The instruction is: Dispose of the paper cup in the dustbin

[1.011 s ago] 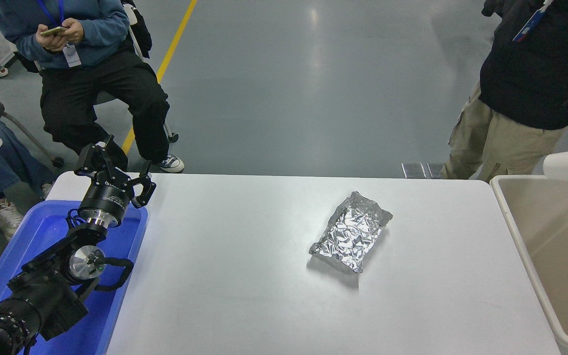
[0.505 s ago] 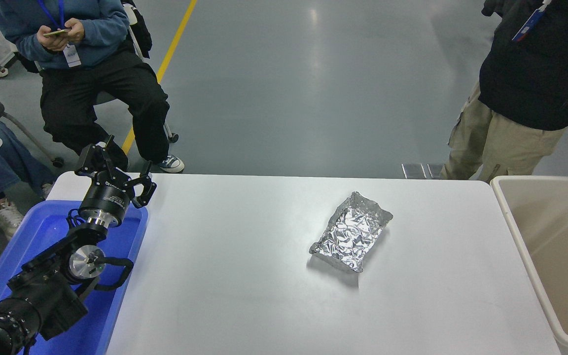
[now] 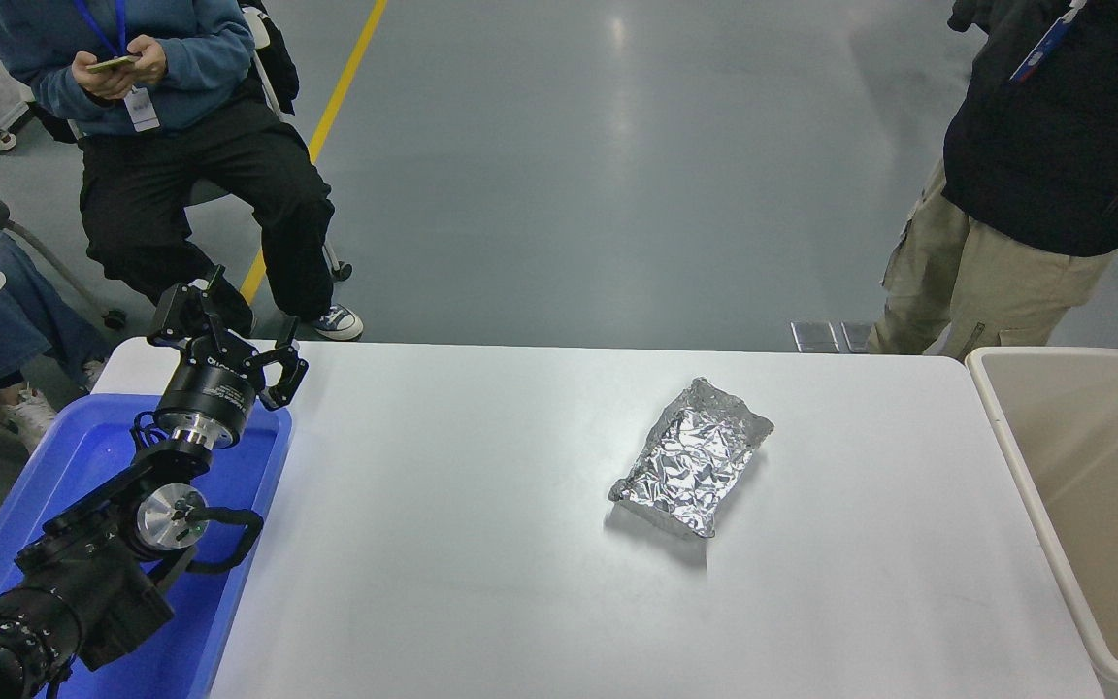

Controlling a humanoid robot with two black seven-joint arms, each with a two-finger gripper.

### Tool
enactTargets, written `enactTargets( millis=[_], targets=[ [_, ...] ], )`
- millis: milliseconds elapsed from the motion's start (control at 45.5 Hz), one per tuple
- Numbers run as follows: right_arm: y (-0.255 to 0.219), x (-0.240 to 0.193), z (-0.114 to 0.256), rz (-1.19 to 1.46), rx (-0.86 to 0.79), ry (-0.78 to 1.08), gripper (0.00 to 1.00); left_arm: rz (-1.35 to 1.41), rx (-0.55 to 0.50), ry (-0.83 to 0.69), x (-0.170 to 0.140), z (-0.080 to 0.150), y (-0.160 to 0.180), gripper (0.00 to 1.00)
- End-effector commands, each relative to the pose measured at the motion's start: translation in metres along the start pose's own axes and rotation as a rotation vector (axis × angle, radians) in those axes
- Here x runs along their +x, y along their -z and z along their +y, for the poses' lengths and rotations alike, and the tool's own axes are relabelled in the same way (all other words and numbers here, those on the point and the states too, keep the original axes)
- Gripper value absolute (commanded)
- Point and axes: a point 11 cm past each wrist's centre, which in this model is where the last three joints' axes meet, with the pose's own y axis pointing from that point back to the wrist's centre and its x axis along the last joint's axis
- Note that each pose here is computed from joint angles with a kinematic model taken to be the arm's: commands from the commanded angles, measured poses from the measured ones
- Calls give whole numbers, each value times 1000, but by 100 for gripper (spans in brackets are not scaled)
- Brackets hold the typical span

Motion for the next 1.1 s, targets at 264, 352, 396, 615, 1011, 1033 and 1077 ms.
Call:
enactTargets(
  millis=[264,352,396,615,1011,1033,1077],
  targets=[
    [-5,-10,3,-4,-8,-3,67,0,0,0,0,0,0,100],
    [-5,-11,2,-5,-8,2,78,0,0,0,0,0,0,100],
    [-5,-12,2,-1,-8,6,81,0,0,-1,0,0,0,100],
    [-4,-11,2,0,-7,10,100,-1,0,-1,0,0,0,100],
    [13,-1,-3,-35,27,52,100,0,0,0,0,0,0,100],
    [14,-3,-3,-51,29,81,100,0,0,0,0,0,0,100],
    [15,-5,-3,-80,31,132,100,0,0,-1,0,0,0,100]
  ],
)
